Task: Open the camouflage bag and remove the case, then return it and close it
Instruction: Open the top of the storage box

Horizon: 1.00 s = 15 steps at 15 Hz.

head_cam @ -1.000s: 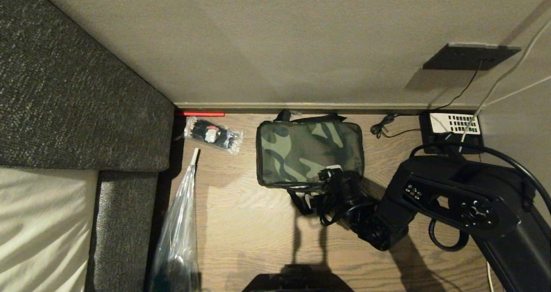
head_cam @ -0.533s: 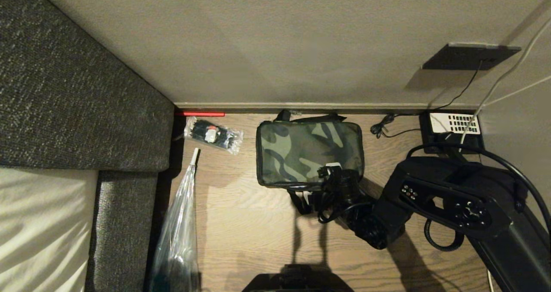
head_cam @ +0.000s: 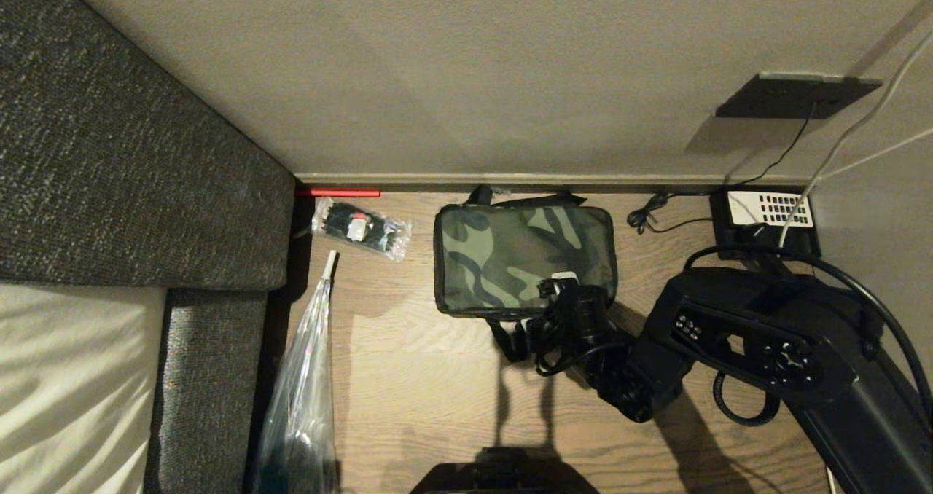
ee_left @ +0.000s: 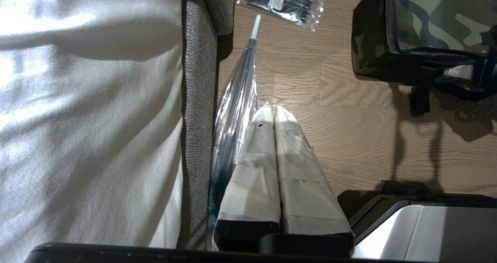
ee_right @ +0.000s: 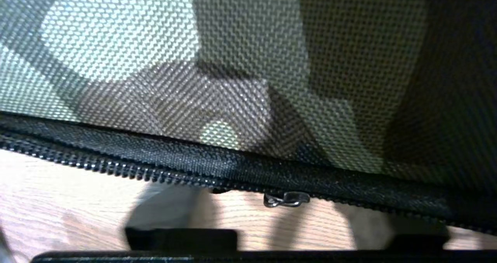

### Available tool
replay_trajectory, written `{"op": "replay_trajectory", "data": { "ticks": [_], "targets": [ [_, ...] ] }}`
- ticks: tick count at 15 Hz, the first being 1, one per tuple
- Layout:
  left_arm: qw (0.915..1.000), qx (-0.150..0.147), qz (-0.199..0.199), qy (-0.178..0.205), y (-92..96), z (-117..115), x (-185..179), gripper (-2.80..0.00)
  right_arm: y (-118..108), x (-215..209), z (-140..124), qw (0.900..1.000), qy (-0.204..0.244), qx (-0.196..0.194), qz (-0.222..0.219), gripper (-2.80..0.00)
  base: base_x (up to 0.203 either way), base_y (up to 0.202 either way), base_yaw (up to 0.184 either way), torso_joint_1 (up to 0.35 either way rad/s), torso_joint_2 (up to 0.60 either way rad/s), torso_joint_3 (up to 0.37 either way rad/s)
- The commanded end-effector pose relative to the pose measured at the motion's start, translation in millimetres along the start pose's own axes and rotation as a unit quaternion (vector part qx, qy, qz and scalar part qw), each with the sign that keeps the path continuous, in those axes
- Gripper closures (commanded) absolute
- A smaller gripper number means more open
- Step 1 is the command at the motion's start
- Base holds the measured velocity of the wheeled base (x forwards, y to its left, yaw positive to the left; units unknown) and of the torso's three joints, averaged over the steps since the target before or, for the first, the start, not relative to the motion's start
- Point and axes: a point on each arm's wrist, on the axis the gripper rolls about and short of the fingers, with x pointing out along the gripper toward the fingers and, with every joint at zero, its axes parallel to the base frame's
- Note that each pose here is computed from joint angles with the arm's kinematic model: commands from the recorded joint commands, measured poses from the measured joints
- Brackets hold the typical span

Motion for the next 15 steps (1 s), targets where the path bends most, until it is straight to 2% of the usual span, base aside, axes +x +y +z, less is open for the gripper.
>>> {"op": "replay_trajectory", "data": {
  "ticks": [1,8,12,15],
  "targets": [
    [1.0,0.0,0.0,0.0,0.0,0,0,0.0,0,0,-2,1.0,0.001,0.0,-0.001,0.0,0.0,0.0,0.0,0.0,0.0,0.0],
    [1.0,0.0,0.0,0.0,0.0,0,0,0.0,-1,-2,-7,1.0,-0.003,-0.002,0.001,0.0,0.0,0.0,0.0,0.0,0.0,0.0],
    [1.0,0.0,0.0,0.0,0.0,0,0,0.0,-8,-22,-14,0.999,0.029,-0.016,-0.004,0.0,0.0,0.0,0.0,0.0,0.0,0.0],
    [1.0,0.0,0.0,0.0,0.0,0,0,0.0,-11,-36,-10,0.999,0.037,-0.018,-0.005,0.0,0.0,0.0,0.0,0.0,0.0,0.0]
  ]
}}
